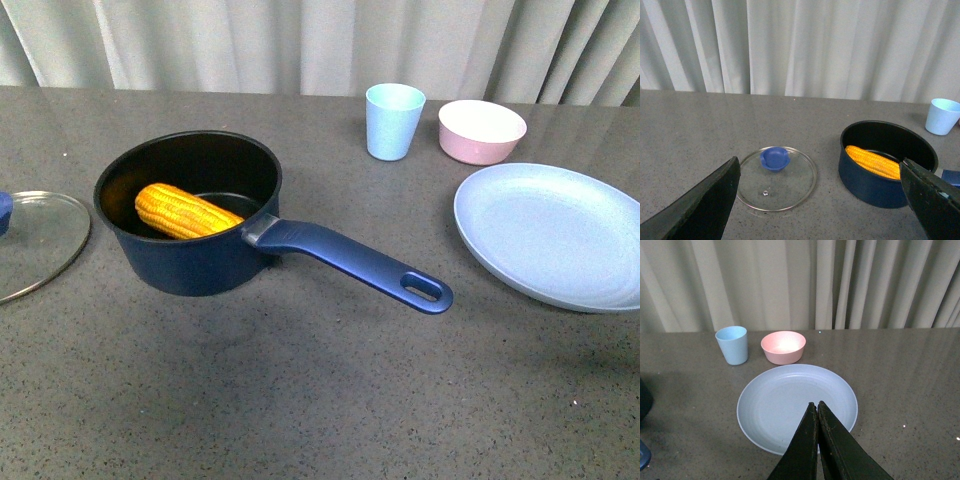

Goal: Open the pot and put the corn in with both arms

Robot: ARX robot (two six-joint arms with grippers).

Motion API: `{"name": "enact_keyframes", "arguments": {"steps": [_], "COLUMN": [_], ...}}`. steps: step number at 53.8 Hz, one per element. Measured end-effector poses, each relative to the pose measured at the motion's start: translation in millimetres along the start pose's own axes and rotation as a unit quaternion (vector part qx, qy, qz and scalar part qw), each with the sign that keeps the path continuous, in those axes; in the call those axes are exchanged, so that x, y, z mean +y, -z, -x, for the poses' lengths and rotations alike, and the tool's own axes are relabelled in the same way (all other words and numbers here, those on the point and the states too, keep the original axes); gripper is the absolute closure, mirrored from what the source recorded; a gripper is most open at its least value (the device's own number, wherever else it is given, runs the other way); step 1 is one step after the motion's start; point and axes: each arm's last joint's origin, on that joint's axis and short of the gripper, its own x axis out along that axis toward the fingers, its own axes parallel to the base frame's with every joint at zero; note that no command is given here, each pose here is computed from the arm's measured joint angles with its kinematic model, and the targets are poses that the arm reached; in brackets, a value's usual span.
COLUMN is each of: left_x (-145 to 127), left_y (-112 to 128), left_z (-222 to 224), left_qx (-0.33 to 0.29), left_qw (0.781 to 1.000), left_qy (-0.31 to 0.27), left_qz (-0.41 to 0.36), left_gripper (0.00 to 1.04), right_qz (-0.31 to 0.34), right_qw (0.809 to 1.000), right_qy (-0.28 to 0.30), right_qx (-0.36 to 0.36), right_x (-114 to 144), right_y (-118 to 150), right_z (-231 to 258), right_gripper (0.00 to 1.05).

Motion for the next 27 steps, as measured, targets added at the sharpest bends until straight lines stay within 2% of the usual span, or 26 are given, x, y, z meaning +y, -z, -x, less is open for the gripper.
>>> {"name": "enact_keyframes", "arguments": {"steps": [27], "left_x": [0.0], "left_y": [0.0], "left_z": [0.0], "left_qx": [0.000], "left_qw": [1.000], "left_qy": [0.000], "left_qz": [0.000], "left_gripper": [0.09], "right_qz": [0.000], "right_qw": [1.000], "right_qy": [0.000], "right_qx": [-0.005], "right_x": [0.0], "right_y": [-2.6], "right_z": [15.2], "right_gripper": [1.03]}}
